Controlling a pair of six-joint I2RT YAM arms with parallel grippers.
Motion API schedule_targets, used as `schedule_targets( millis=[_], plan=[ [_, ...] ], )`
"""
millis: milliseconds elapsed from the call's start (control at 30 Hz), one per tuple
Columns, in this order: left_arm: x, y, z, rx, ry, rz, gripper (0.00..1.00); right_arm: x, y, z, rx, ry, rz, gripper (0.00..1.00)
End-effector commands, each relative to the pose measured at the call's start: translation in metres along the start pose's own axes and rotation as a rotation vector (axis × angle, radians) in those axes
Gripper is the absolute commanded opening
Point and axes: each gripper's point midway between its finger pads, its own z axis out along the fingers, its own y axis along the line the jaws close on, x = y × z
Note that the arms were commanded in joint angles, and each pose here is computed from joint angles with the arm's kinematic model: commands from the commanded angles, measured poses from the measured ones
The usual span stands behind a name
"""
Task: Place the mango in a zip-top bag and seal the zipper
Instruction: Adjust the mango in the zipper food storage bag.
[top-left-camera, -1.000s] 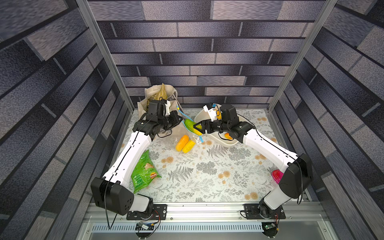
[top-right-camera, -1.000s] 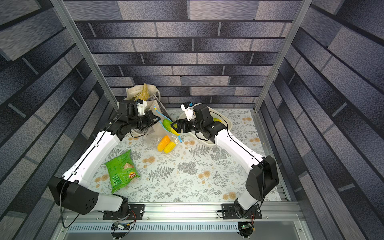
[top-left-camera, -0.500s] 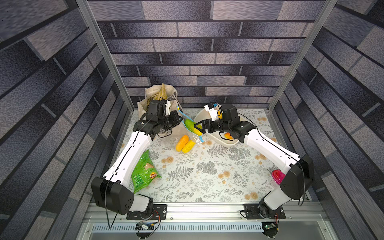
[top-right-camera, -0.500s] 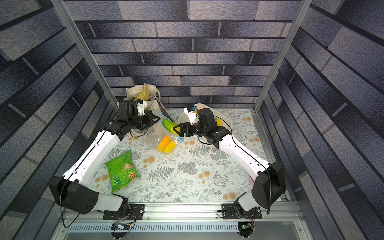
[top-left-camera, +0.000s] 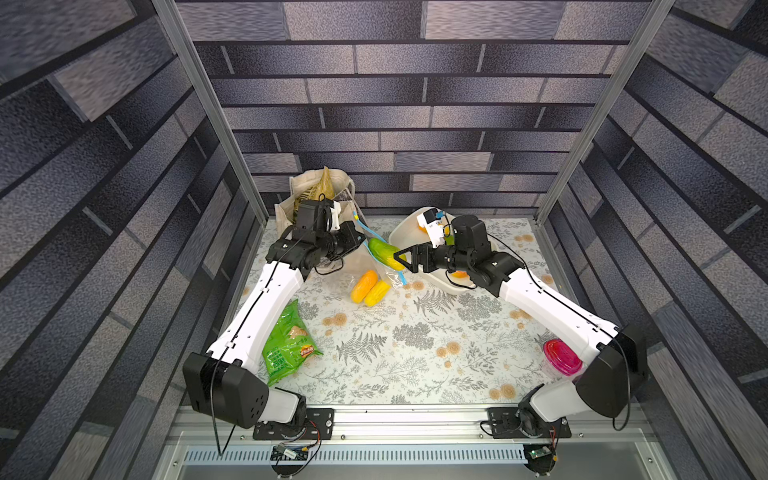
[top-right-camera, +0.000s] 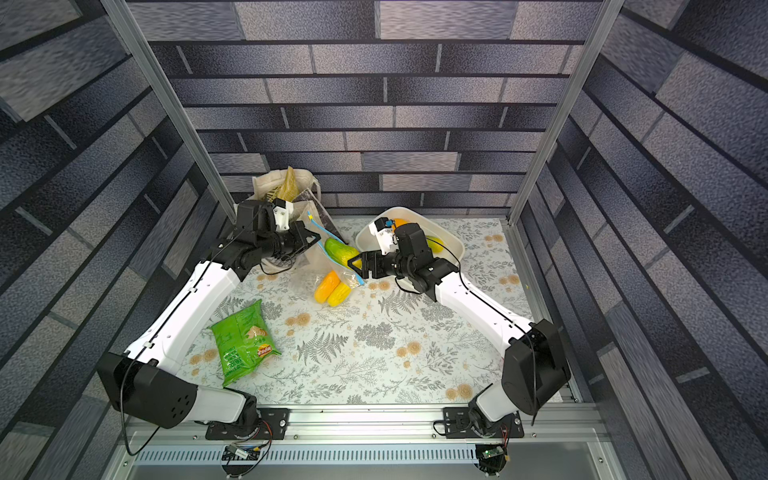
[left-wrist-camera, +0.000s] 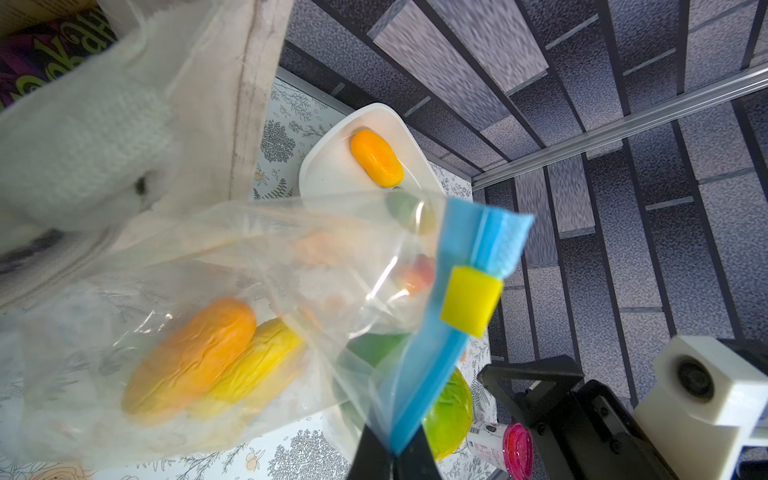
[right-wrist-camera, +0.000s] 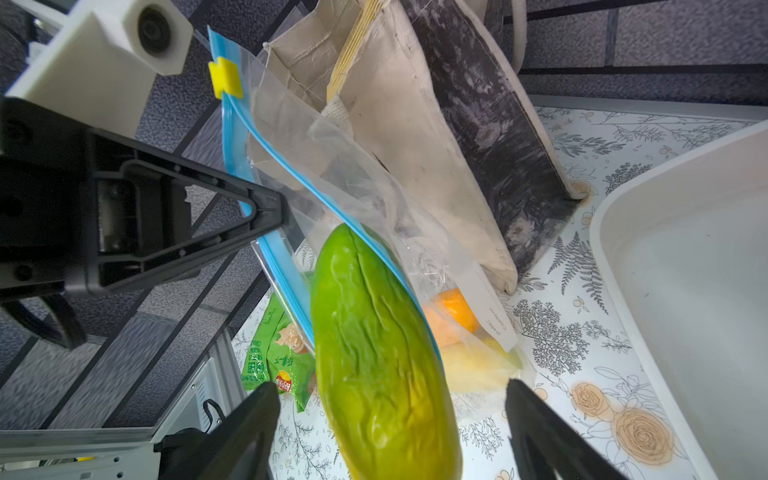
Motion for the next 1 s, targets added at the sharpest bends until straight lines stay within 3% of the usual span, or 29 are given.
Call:
schedule_targets(
  millis=[0, 200, 367, 467, 867, 967],
  plan=[
    [-0.007, -0.005, -0.003, 0.018, -0.016, 0.007, 0.0, -0.01, 0.002, -0.012, 0.053, -0.025, -0.029, 0.83],
    [-0.008, -0.006, -0.001, 0.025, -0.011, 0.004, 0.0, -0.022, 0.008, -0.03, 0.062, -0.077, -0.04, 0.89],
    [-0.009, -0.006, -0.001, 0.026, -0.012, 0.005, 0.0, 0.008, 0.005, -0.027, 0.01, -0.051, 0.001, 0.9],
    [-0.008, -0.006, -0.001, 0.028, -0.014, 0.004, 0.0, 0.015, -0.002, -0.021, -0.002, -0.039, 0.033, 0.84],
    [-0.009, -0.008, -0.001, 0.032, -0.014, 0.003, 0.0, 0.024, -0.01, -0.001, -0.065, -0.038, 0.097, 0.81],
    [-0.008, -0.008, 0.0, 0.031, -0.01, 0.001, 0.0, 0.02, -0.009, 0.006, -0.086, -0.04, 0.112, 0.75]
  ],
)
